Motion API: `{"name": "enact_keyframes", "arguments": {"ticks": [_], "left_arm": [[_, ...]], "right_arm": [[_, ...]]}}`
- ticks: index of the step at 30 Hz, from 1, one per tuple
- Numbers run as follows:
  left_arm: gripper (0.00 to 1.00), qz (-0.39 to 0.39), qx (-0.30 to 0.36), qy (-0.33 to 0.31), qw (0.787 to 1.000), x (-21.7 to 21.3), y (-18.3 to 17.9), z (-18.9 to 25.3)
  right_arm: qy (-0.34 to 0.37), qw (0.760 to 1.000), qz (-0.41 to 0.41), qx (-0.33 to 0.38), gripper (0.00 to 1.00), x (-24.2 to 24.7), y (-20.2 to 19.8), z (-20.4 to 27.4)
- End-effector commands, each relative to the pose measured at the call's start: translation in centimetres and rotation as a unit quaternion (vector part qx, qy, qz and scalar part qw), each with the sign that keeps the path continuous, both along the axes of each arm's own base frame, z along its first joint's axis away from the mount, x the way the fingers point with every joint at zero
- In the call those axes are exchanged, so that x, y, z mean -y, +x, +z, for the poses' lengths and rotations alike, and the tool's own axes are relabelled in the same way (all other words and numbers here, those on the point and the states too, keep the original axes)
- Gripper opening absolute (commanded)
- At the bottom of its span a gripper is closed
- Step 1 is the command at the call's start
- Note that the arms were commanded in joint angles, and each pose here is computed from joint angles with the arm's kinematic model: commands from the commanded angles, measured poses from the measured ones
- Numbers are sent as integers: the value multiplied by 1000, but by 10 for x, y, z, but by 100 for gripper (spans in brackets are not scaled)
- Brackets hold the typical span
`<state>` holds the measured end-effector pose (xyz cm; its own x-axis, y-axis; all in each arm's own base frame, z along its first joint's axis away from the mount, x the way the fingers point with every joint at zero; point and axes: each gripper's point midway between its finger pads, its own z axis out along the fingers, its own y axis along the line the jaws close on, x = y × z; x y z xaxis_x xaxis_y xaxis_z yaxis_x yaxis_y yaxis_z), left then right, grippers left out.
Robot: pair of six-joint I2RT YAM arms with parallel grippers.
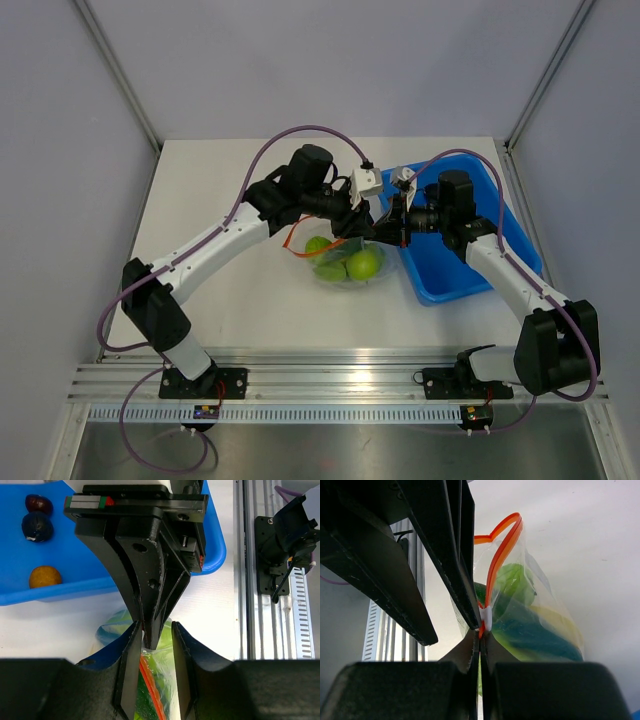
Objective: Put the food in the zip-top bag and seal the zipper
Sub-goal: Zip the zipper food storage bag at the center of the board.
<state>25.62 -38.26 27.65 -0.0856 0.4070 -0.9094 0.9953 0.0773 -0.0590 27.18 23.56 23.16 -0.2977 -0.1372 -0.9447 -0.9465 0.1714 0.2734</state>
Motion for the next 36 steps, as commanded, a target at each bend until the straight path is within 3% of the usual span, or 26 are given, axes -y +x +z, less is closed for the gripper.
{"name": "enact_keyframes", "arguments": {"ticks": [1, 4, 8, 12, 36], "left_arm": [[34, 9, 18, -3, 1000, -1, 9, 4], [35, 17, 11, 2, 1000, -5, 13, -1], [50, 24, 6, 1, 1000, -8, 16, -5], [52, 30, 6, -5, 1000, -8, 21, -5], [39, -11, -53, -35, 998, -2, 14, -2]], "right_arm": [[15, 999, 19, 40, 0, -4, 0, 21], [16, 999, 19, 40, 0, -4, -1, 22], [15, 999, 19, 37, 0, -4, -1, 20], [15, 999, 19, 36, 0, -4, -1, 21], [14, 999, 18, 33, 0, -4, 0, 21]]}}
